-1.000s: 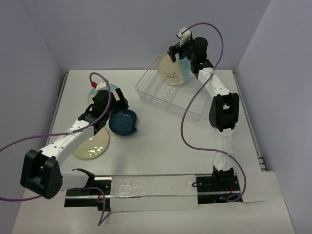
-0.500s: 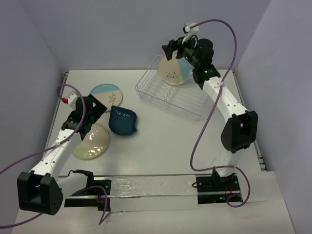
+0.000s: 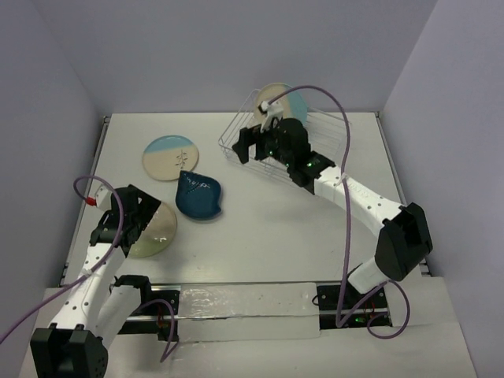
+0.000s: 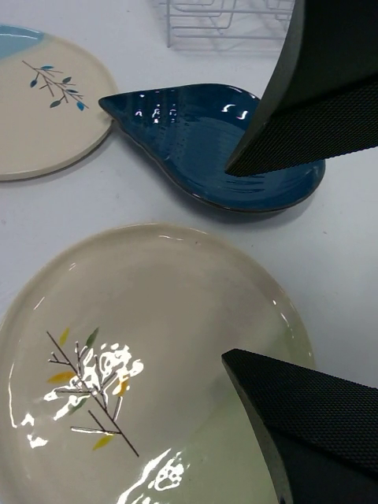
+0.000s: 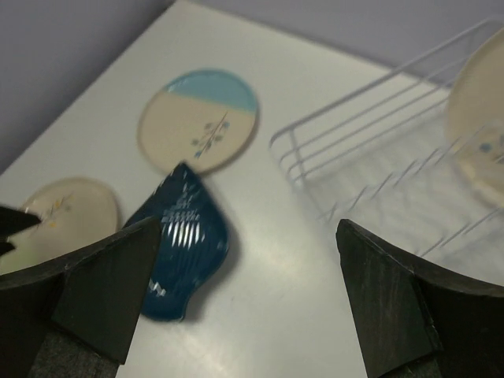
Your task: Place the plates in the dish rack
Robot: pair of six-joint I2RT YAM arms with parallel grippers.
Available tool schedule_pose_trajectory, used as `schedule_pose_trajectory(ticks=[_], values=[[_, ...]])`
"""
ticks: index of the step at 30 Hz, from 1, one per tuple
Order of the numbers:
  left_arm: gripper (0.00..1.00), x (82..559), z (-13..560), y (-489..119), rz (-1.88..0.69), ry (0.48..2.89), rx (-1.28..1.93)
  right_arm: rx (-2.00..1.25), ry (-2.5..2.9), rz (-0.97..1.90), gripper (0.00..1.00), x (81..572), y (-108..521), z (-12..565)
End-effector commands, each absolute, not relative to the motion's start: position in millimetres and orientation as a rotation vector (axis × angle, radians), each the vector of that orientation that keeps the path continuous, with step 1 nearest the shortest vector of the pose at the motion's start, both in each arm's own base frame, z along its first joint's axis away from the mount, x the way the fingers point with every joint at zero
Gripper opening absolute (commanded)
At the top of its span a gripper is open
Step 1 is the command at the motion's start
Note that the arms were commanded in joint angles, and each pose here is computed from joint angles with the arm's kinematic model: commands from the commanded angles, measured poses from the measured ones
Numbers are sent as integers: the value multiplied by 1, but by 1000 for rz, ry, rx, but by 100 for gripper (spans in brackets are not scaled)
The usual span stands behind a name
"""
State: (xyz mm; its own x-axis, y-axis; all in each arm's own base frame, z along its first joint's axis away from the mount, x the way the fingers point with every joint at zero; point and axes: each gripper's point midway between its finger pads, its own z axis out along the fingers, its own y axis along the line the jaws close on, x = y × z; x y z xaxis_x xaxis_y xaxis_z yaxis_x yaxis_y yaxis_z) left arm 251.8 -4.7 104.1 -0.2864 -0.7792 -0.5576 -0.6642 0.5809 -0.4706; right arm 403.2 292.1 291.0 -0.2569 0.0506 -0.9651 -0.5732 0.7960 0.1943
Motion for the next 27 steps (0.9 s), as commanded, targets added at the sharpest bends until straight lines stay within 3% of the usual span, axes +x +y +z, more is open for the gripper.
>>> schedule_pose_trajectory(ticks=[1, 10, 27], values=[[99, 260, 113, -17, -315, 1990, -1082, -415, 1820, 674, 100, 357, 315, 262], [99, 282, 132, -32, -446, 1926, -955, -400, 2044, 670, 100, 345, 362, 179], [99, 279, 120, -25, -401, 1918, -997, -254, 2202, 594, 95, 378, 410, 113]])
